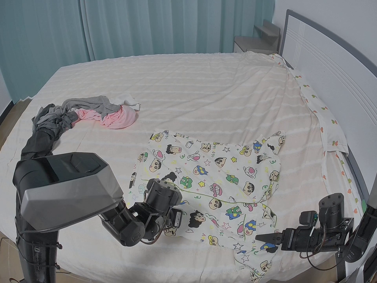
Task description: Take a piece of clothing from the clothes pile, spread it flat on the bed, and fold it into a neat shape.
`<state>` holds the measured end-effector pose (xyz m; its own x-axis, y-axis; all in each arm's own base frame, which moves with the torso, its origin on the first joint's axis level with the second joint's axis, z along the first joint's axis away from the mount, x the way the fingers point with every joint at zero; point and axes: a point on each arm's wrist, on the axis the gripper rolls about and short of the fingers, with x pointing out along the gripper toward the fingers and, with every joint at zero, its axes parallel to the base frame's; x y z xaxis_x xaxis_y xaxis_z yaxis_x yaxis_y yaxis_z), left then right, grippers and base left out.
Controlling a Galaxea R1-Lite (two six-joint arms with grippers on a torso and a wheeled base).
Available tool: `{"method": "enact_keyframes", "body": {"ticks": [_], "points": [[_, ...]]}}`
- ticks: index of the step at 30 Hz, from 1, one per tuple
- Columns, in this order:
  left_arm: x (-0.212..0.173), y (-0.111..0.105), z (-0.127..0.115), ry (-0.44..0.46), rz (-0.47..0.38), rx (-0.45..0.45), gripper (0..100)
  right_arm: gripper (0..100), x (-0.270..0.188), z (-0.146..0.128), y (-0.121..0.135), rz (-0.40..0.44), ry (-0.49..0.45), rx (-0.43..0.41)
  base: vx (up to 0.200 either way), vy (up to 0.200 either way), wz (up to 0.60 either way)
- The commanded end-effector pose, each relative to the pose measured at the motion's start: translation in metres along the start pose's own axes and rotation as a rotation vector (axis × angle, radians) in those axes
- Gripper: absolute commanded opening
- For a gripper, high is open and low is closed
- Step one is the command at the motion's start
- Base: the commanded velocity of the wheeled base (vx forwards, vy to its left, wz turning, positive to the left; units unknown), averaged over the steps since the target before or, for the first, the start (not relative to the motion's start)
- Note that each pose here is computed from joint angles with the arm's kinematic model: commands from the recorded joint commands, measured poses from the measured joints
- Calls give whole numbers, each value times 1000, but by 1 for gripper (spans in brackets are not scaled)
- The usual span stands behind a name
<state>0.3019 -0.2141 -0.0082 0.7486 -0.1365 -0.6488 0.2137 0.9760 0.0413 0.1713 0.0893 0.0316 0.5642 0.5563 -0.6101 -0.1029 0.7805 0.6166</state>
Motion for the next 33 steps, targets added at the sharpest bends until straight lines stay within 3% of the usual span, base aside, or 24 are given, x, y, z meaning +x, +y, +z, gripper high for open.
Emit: {"method": "enact_keyframes", "body": {"ticks": [1,10,22,23,26,33], "points": [[-4,5,5,-13,7,-12,0,100,-2,-4,-2,-12,15,5,0,0,0],[-15,31,24,-58,44,-75,0,100,-2,-4,-1,-8,13,23,0,0,0],[-15,20,10,-66,-16,-68,0,100,-2,-4,-1,-10,13,26,0,0,0],[-15,16,10,-84,-30,-75,100,100,-1,-4,-1,-10,14,25,0,0,0],[-15,12,10,-101,-52,-105,100,100,-1,-4,-1,-9,15,25,0,0,0],[-6,1,-2,-68,-114,-84,100,100,-1,-4,-1,-11,15,25,0,0,0]]}}
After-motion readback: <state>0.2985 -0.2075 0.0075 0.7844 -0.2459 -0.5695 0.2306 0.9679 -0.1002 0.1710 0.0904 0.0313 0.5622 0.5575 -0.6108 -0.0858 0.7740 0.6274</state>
